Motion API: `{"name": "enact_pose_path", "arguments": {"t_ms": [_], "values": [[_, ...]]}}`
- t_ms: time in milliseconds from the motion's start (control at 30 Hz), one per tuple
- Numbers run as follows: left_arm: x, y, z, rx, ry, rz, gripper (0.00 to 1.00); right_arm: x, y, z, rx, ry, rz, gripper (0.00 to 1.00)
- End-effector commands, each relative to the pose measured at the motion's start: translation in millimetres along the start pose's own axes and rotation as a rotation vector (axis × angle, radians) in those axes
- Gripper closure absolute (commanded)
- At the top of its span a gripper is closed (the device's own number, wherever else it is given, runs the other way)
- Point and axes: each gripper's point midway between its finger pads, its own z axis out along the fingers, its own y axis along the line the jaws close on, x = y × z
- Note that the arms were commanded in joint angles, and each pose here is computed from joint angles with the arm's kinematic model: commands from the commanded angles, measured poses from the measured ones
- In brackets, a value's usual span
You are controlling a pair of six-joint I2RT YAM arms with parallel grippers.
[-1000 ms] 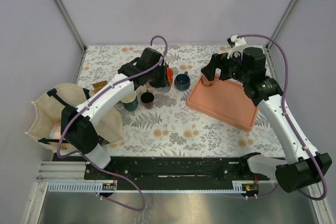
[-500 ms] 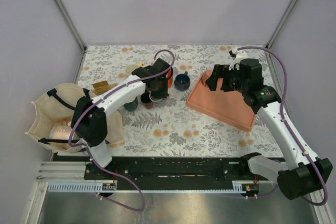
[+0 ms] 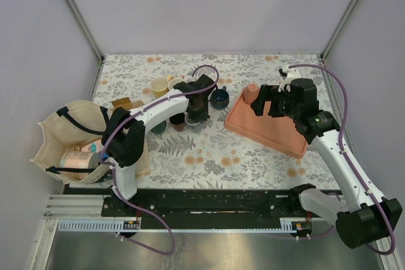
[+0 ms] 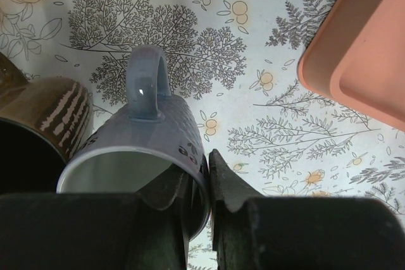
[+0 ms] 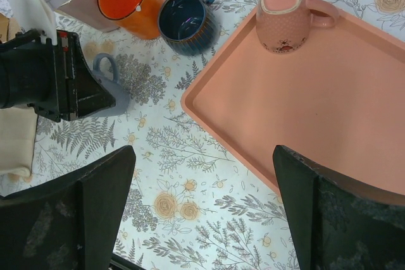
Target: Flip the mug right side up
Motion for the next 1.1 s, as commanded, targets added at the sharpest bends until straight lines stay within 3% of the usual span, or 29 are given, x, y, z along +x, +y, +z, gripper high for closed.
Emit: {"name": "enact_pose_path", "arguments": {"t_ms": [0, 467, 767, 1067], "values": [[-21, -15, -4, 0.023, -0.063, -0.027, 1.00, -11, 2, -3, -0.006, -0.040, 0.002, 0.00], [-21, -15, 18, -0.022, -0.062, -0.013, 1.00, -8, 3, -1, -0.015, -0.004, -0.005, 0.01], [-21, -27, 12, 0.020, -0.067, -0.001, 0.67, -9, -1, -6, 0.006, 0.003, -0.015, 0.00], [-52, -44, -56, 0.149, -0.198, -0.027, 0.55, -23, -7, -5, 0.046, 0.042, -0.087, 0.01]]}}
